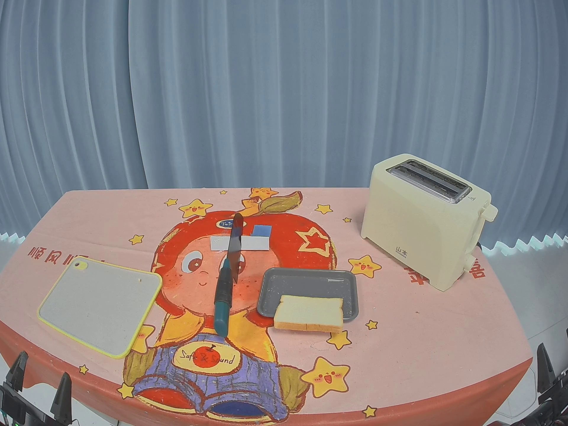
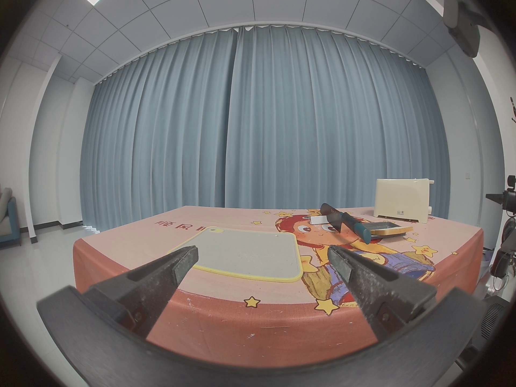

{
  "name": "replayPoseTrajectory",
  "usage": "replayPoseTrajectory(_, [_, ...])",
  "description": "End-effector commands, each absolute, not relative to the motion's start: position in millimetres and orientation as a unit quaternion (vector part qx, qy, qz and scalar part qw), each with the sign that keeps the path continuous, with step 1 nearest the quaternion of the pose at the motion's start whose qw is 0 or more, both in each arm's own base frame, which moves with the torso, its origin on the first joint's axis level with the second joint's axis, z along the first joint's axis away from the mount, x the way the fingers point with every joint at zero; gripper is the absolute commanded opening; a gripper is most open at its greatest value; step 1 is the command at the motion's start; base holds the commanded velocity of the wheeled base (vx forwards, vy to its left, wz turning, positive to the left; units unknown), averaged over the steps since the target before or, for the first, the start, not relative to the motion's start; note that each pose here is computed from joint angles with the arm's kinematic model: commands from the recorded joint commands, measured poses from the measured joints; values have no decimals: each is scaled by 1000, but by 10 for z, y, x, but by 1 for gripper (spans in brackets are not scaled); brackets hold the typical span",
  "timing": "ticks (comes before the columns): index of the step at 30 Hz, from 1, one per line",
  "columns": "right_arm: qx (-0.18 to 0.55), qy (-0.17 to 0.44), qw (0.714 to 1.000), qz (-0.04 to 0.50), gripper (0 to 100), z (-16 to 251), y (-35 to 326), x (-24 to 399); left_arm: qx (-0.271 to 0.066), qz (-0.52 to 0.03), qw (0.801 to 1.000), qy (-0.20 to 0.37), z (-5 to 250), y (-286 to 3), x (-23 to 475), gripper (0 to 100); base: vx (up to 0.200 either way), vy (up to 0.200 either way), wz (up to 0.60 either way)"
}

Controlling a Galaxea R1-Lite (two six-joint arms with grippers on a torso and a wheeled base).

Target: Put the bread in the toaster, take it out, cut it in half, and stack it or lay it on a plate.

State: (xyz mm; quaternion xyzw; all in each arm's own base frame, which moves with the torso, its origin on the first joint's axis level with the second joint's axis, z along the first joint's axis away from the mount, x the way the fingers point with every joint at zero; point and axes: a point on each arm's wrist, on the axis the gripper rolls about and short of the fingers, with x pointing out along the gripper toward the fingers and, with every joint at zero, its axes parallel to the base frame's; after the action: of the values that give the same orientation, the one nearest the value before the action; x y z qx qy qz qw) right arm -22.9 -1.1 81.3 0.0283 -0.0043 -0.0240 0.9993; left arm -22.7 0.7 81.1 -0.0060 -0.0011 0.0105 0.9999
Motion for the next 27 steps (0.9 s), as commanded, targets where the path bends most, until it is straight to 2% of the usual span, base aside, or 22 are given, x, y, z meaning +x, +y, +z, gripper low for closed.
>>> replayPoseTrajectory(1, [29, -11, 999, -25, 100, 779, -12, -230, -6, 11, 1000, 8, 762, 7, -213, 100, 0, 0, 0])
replayPoseTrajectory(5, [30, -77, 996, -22, 100, 914, -11, -241, -6, 11, 1000, 8, 762, 7, -213, 100, 0, 0, 0])
replayPoseTrajectory(27, [29, -54, 997, 37, 100, 962, 13, -277, -7, 11, 1000, 8, 762, 7, -213, 100, 0, 0, 0])
